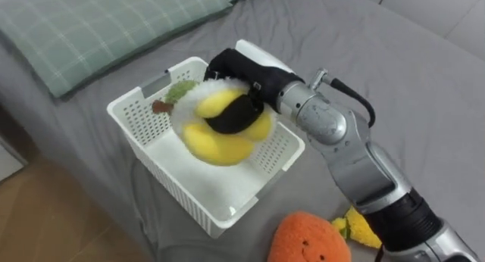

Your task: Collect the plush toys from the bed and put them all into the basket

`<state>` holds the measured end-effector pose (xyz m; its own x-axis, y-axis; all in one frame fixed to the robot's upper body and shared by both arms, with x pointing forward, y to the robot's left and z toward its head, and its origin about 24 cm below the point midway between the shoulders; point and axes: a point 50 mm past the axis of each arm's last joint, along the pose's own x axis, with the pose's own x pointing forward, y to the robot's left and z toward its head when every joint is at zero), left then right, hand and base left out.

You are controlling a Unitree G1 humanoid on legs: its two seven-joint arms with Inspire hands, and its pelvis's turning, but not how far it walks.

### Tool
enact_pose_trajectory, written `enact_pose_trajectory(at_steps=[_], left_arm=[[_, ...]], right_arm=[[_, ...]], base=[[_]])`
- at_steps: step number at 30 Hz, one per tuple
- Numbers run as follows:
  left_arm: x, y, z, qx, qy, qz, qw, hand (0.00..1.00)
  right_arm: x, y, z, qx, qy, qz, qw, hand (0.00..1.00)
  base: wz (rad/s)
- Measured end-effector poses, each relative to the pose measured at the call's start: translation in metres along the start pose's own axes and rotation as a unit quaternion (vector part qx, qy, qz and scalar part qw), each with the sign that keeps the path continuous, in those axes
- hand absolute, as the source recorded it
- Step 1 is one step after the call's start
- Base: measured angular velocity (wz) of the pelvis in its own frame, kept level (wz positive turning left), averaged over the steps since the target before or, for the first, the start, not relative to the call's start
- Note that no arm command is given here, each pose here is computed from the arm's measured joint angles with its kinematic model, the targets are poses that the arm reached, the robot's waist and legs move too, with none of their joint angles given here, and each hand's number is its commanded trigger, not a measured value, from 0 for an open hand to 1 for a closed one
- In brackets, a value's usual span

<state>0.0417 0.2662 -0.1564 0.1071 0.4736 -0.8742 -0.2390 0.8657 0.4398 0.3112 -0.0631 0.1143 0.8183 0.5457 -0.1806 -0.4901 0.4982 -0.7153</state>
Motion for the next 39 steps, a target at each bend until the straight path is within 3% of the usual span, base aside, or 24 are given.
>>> enact_pose_trajectory(at_steps=[8,25,39], left_arm=[[0.001,0.009,-0.005,-0.015,0.013,0.016,1.000,0.00],[0.001,0.011,0.004,-0.027,0.000,0.034,0.999,0.00],[0.001,0.013,-0.011,-0.020,0.020,0.038,0.999,0.00]], right_arm=[[0.002,0.002,-0.010,0.006,0.022,-0.010,1.000,0.00],[-0.001,-0.007,-0.015,-0.004,0.026,-0.043,0.999,0.00],[-0.014,-0.032,-0.027,0.013,0.031,-0.115,0.993,0.00]], base=[[0.10],[0.00],[-0.11]])
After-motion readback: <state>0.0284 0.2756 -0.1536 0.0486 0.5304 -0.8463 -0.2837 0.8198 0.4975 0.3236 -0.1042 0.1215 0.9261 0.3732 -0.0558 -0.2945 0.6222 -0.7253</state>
